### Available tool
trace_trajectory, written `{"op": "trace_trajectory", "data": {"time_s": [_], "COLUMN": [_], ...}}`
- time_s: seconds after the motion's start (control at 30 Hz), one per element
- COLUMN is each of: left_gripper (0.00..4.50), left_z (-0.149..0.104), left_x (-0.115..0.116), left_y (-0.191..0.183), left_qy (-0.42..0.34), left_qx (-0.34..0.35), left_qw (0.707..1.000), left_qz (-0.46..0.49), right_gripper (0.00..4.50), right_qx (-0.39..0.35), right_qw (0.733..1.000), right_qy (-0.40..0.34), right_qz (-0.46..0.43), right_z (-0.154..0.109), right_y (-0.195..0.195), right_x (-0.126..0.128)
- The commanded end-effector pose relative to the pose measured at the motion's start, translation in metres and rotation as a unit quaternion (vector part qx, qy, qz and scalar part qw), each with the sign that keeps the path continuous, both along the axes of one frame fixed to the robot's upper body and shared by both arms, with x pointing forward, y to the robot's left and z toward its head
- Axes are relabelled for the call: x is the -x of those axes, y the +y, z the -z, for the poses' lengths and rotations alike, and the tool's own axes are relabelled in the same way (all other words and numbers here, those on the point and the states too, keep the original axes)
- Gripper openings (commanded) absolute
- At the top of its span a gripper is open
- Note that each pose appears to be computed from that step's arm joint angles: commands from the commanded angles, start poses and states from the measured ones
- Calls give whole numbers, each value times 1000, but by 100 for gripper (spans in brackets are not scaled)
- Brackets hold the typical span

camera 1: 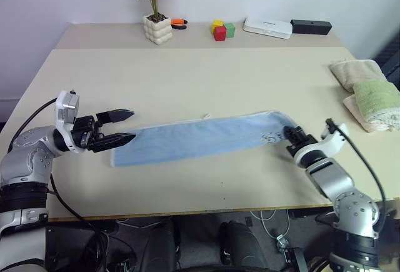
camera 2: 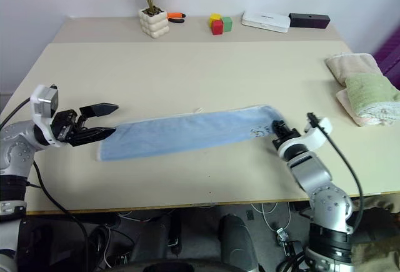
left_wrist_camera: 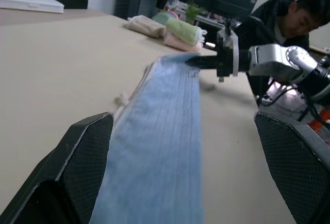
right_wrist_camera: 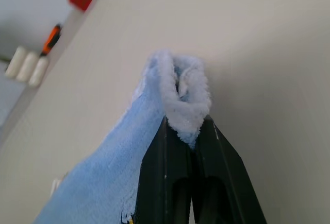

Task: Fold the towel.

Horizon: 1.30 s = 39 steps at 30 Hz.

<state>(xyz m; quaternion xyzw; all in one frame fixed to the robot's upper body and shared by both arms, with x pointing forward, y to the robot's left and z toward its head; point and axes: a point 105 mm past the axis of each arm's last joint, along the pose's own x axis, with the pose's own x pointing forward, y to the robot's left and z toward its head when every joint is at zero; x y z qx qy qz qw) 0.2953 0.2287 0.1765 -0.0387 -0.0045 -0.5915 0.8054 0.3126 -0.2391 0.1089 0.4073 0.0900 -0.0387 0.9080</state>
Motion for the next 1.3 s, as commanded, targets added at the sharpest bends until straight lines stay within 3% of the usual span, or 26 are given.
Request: {"op": "trace_trajectory", "data": {"time_s": [0.03, 0.27, 0.47, 0.6, 0.7, 0.77, 0.93, 1.03, 1.13, 1.27, 1.3], "left_gripper": [450, 450, 450, 450, 450, 450, 450, 450, 450, 450, 450], "left_z": [-8, -5, -4, -4, -4, -4, -3, -3, -4, -4, -4], "left_x": [0, -3, -3, -2, -1, -1, -3, -2, -2, -1, 0], "left_y": [-2, -4, -7, -6, -4, -3, -4, -7, -8, -8, -7], "left_qy": [-22, -28, -30, -32, -32, -32, -20, -30, -33, -33, -32], "left_qx": [2, 3, 4, 3, 0, -1, 3, 4, 4, 2, 2], "left_qw": [1000, 1000, 1000, 999, 999, 999, 1000, 1000, 999, 999, 999], "left_qz": [7, 5, 7, 5, 2, 1, -2, 0, 0, 0, 0], "right_gripper": [2, 2, 2, 2, 2, 2, 2, 2, 2, 2, 2], "right_qx": [45, 214, 251, 370, 452, 477, 517, 508, 510, 526, 529], "right_qw": [999, 972, 966, 918, 867, 842, 750, 731, 729, 692, 696], "right_qy": [-18, -60, -68, -109, -145, -167, -224, -229, -231, -220, -212], "right_qz": [7, 80, -5, -85, -153, -189, -346, -393, -393, -442, -437], "right_z": [-12, -55, -54, -72, -79, -82, -69, -59, -58, -37, -32], "right_y": [-17, -75, -40, -11, 14, 30, 88, 106, 109, 126, 127], "right_x": [2, 11, -1, -5, -4, -2, 23, 32, 29, 36, 32]}}
